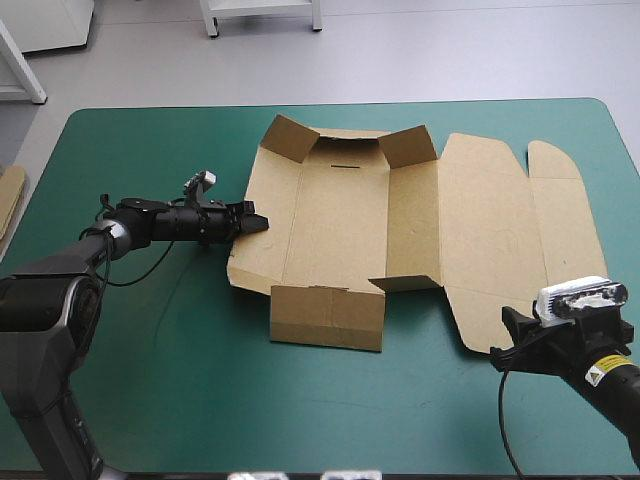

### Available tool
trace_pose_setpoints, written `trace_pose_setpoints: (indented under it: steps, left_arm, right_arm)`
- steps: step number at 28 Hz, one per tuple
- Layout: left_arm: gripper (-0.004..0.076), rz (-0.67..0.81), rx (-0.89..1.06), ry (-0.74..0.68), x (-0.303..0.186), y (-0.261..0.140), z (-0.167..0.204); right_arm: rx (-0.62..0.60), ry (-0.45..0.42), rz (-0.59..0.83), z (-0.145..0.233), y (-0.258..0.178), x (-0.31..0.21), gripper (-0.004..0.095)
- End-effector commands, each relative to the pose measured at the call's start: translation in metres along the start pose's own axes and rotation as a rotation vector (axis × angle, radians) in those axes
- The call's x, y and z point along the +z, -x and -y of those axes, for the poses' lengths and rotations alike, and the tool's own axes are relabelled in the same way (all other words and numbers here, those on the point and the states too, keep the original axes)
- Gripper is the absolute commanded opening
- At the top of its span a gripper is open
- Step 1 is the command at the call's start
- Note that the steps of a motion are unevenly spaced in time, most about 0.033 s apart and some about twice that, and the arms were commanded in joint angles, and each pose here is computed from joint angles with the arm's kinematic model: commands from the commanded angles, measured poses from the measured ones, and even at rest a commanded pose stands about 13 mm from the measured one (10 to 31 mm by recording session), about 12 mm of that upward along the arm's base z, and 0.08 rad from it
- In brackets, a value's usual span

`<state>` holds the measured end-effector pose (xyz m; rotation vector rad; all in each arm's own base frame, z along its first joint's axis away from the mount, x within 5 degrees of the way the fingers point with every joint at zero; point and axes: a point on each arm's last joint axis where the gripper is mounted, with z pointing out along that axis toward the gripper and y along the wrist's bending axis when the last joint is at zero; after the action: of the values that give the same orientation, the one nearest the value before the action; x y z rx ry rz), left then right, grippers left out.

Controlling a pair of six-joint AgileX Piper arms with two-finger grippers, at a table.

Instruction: Fold the box

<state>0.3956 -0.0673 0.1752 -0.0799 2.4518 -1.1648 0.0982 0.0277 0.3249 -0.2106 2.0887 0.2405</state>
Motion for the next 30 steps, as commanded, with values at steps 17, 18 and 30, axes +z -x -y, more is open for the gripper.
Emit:
trace_pose_setpoints:
  steps: [17,18,30]
  left_arm:
    - [-0.0009,-0.063,0.378,-0.119,-0.026,0.032,0.056]
    - [-0.0009,-0.07,0.421,-0.09,-0.03,0.039,0.062]
    - [-0.0009,-0.337,1.165,0.262,-0.042,0.056,0.14]
  right_arm:
    - [-0.001,-0.003,0.09,-0.001,0.016,-0.005,0.0414]
    - [-0.001,-0.003,0.09,-0.001,0.016,-0.005,0.0414]
    - [-0.003,-0.003,0.114,-0.001,0.02,-0.008,0.0414]
